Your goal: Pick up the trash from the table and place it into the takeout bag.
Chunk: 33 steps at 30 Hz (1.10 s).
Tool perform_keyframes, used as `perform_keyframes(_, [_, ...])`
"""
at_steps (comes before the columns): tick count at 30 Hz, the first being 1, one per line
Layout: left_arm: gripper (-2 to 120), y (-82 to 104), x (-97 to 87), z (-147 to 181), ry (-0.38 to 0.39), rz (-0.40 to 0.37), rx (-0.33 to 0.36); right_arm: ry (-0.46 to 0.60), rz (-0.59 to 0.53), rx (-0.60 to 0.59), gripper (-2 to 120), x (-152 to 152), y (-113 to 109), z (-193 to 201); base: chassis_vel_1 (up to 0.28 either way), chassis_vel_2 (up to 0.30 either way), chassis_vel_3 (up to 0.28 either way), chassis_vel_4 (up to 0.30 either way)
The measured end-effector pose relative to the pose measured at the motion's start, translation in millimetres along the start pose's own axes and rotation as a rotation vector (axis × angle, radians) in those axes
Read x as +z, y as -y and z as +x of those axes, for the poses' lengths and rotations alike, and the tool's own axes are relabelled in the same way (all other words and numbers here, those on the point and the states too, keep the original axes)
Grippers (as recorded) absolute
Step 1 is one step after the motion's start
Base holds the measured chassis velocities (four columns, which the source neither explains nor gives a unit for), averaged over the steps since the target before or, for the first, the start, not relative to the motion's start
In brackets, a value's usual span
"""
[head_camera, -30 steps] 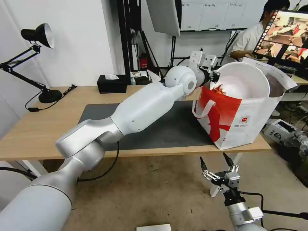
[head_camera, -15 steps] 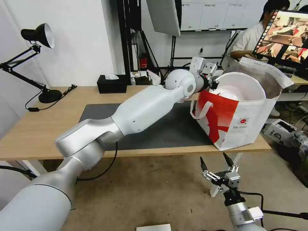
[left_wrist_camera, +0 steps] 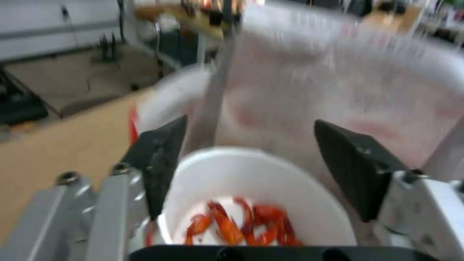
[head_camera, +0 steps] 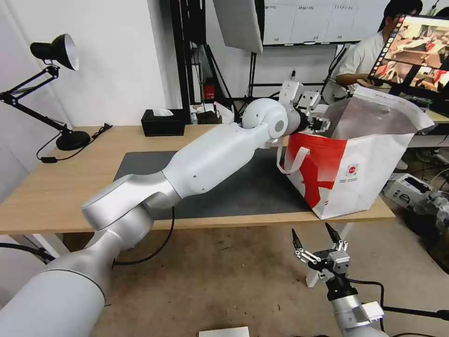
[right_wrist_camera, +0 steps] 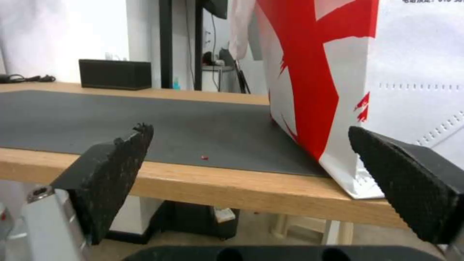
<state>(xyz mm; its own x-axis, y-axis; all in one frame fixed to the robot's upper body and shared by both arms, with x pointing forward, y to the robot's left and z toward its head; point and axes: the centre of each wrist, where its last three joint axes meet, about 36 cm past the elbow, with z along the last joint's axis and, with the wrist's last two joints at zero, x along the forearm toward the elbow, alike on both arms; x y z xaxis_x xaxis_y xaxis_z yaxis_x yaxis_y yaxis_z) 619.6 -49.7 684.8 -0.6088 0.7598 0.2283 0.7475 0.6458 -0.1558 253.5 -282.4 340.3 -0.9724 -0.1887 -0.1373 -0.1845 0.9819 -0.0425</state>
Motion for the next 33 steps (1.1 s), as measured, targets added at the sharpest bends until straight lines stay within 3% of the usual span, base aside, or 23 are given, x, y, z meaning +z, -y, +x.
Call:
perform_keyframes(1, [82,-6.4,-2.0,13.8,0.060,0.000,-0.009,0.000,0.000,0.000,100,0.0,0.0,0.0,0.000,0.000,0.000,0.000])
perform_keyframes(5, [93,-14.2,-1.4,32.4,0.142,-0.008,-0.026,0.000,0.000,0.000,100,0.0,0.0,0.0,0.000,0.000,0.000,0.000])
perform_keyframes(8, [99,-30.4,9.7,62.5,0.277,-0.037,-0.080,0.000,0.000,0.000,100,0.0,0.0,0.0,0.000,0.000,0.000,0.000])
perform_keyframes(9, [99,-30.4,9.7,62.5,0.277,-0.037,-0.080,0.000,0.000,0.000,100,0.0,0.0,0.0,0.000,0.000,0.000,0.000])
perform_keyframes(12, [100,-45.4,32.6,87.1,0.400,-0.069,-0.137,0.000,0.000,0.000,100,0.0,0.0,0.0,0.000,0.000,0.000,0.000])
perform_keyframes(16, [100,-51.4,49.3,109.3,0.437,-0.052,-0.161,0.000,0.000,0.000,100,0.0,0.0,0.0,0.000,0.000,0.000,0.000])
perform_keyframes(18, [100,-56.5,71.0,142.0,0.462,-0.049,-0.195,0.000,0.000,0.000,100,0.0,0.0,0.0,0.000,0.000,0.000,0.000])
perform_keyframes(25, [100,-71.3,107.5,206.3,0.474,-0.073,-0.269,0.000,0.000,0.000,100,0.0,0.0,0.0,0.000,0.000,0.000,0.000])
perform_keyframes(27, [100,-81.8,132.6,230.1,0.459,-0.063,-0.302,0.000,0.000,0.000,100,0.0,0.1,0.0,0.000,0.000,0.000,0.000])
perform_keyframes(28, [100,-81.8,132.6,230.1,0.459,-0.063,-0.302,0.000,0.000,0.000,100,0.0,0.1,0.0,0.000,0.000,0.000,0.000])
perform_keyframes(31, [100,-89.9,165.1,262.2,0.447,-0.062,-0.361,0.000,0.000,0.000,100,0.0,0.0,0.0,0.000,0.000,0.000,0.000])
perform_keyframes(32, [100,-89.9,165.1,262.2,0.447,-0.062,-0.361,0.000,0.000,0.000,100,0.0,0.0,0.0,0.000,0.000,0.000,0.000])
perform_keyframes(33, [100,-91.9,177.0,275.5,0.452,-0.073,-0.391,0.000,0.000,0.000,100,0.0,0.0,0.0,0.000,0.000,0.000,0.000])
